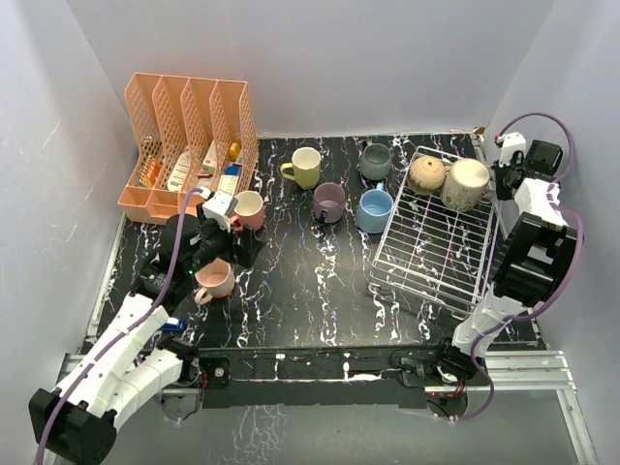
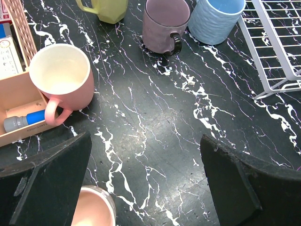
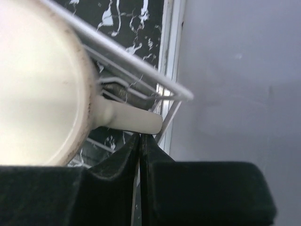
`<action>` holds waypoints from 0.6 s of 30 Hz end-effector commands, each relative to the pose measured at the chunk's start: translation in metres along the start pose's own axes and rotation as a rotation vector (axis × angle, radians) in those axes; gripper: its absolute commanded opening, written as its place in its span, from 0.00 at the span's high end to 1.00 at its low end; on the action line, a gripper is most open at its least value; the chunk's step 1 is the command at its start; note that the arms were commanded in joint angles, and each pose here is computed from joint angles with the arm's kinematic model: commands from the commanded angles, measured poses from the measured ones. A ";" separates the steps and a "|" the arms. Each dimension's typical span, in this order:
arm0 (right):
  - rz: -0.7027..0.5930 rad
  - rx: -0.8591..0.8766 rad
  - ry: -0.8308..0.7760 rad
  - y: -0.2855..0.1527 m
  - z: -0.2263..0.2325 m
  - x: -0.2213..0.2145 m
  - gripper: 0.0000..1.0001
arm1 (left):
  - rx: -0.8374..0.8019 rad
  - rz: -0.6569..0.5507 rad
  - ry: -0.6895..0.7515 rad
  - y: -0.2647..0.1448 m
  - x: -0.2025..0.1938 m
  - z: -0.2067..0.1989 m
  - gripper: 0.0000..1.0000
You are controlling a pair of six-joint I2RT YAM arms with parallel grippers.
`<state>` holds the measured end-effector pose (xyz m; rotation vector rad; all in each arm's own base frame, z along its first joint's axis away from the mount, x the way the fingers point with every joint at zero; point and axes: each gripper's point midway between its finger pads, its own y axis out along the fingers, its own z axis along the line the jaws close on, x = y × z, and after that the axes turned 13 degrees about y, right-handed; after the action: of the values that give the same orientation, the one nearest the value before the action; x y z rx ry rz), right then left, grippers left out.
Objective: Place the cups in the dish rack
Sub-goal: Turn the cup upside down in the dish rack.
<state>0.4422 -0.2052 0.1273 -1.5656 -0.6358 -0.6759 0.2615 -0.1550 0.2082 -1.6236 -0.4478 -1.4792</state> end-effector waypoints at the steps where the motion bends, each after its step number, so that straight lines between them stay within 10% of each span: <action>1: -0.159 -0.053 0.000 0.002 -0.021 0.054 0.92 | 0.000 -0.024 0.015 -0.003 0.005 0.001 0.03; 18: -0.210 0.020 -0.077 -0.034 -0.003 0.076 0.83 | 0.020 -0.014 0.018 -0.001 0.001 0.005 0.03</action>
<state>0.4701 -0.2129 0.1381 -1.5267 -0.6772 -0.7311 0.2619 -0.1545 0.2078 -1.6167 -0.4446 -1.4830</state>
